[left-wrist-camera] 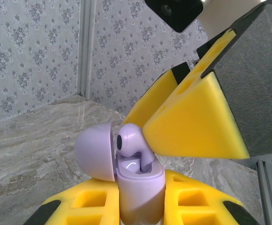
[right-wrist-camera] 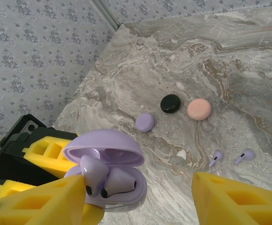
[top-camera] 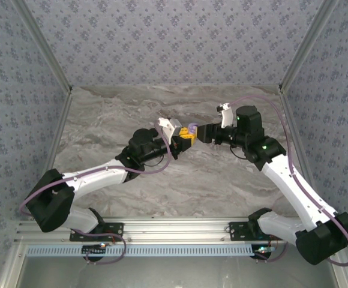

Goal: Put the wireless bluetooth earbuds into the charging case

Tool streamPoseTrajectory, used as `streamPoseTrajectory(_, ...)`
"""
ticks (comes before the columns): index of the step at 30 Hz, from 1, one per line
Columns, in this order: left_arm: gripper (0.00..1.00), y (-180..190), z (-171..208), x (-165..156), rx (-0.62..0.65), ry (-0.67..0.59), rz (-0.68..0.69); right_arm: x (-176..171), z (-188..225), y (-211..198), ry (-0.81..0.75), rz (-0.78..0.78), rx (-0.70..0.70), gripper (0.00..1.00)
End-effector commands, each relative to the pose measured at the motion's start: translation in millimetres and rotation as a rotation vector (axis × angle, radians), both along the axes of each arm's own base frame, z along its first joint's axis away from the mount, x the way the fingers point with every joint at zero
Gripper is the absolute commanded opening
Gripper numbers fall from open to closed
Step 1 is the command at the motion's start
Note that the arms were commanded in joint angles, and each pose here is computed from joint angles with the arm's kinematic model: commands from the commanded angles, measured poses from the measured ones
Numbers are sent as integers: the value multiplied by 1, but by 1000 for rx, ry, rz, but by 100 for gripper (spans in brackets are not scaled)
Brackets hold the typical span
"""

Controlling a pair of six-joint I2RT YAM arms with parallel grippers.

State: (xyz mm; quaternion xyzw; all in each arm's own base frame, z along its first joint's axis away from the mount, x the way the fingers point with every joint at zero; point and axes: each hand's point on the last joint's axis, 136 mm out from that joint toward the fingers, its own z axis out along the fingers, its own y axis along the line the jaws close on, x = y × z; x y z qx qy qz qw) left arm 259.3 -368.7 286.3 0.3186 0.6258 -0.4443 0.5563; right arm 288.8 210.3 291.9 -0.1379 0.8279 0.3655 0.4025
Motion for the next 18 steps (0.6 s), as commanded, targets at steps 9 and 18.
streamPoseTrajectory(9,0,2,30,-11,-58,-82,-32,-3,25,-3,-52,33,57,69)
streamPoseTrajectory(18,0,2,32,-15,-57,-94,-50,12,15,-11,-13,-32,9,68)
